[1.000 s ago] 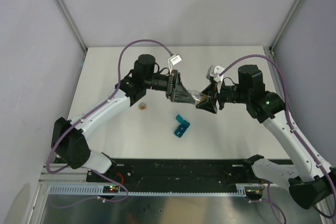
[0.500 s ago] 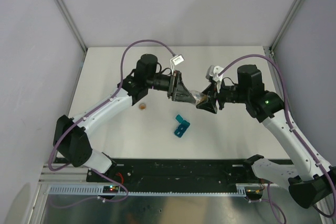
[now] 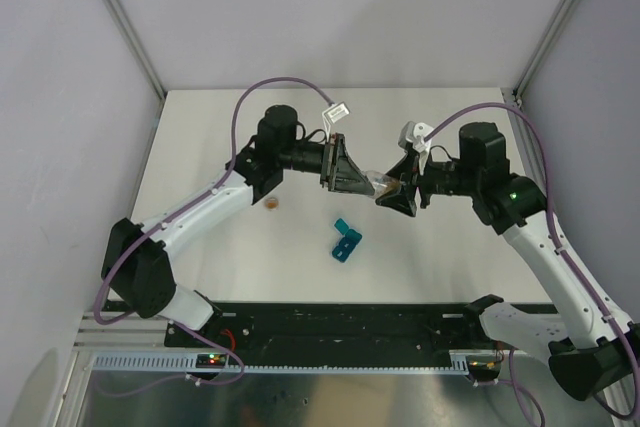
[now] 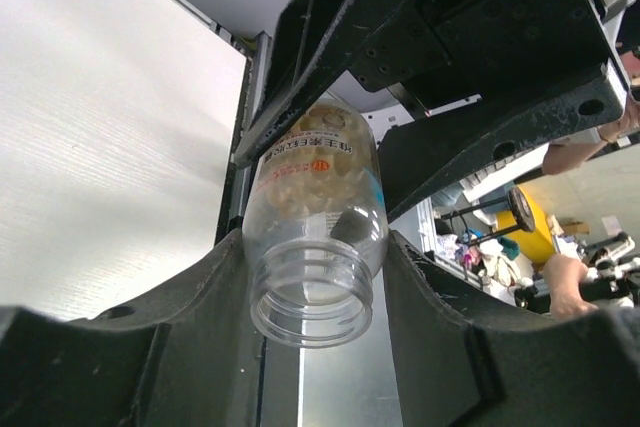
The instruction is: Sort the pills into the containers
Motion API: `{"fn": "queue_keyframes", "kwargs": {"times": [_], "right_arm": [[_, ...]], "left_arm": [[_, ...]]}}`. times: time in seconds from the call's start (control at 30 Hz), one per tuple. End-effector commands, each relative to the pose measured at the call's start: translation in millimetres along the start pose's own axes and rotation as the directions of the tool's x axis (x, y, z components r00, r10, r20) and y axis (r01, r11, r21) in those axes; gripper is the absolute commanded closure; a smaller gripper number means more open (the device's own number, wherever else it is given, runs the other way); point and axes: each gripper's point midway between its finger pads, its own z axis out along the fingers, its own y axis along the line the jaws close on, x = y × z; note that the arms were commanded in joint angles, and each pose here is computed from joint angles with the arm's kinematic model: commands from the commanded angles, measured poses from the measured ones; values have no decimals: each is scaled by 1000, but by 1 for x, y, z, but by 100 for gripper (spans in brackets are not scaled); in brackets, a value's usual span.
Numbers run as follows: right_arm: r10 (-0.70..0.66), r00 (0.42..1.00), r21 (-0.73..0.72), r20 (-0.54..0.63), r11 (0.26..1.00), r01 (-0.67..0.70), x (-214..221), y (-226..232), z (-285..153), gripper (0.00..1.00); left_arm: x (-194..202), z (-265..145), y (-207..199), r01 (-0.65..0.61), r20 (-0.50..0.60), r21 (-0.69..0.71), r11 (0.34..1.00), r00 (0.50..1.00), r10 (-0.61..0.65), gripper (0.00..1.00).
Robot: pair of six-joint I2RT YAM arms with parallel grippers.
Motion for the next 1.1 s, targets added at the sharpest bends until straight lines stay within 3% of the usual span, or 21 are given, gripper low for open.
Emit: {"fn": "queue_keyframes", "kwargs": {"times": [0.0, 0.13, 0.3, 0.77, 0.83, 1.07], "right_arm": [[-29, 996, -46, 89, 998, 34, -23, 7, -3, 36], [-23, 994, -55, 102, 998, 29, -26, 7, -3, 27], [-15, 995, -63, 102, 998, 22, -25, 6, -3, 25], [-6, 996, -56, 92, 998, 11, -21, 4, -6, 37], [-3, 996, -57, 90, 998, 8, -21, 3, -5, 44], [6, 997, -59, 81, 998, -1, -18, 2, -5, 87]], "left_arm": [[-6, -7, -39, -99, 18, 115, 988, 995, 97, 100], [-6, -8, -44, -102, 26, 126, 987, 995, 100, 100], [-6, -9, -47, -107, 30, 135, 985, 994, 103, 100], [-7, -11, -43, -104, 43, 124, 987, 994, 100, 100], [-7, -11, -43, -103, 43, 123, 987, 994, 98, 100], [-8, -12, -40, -104, 47, 117, 988, 994, 99, 100]]}}
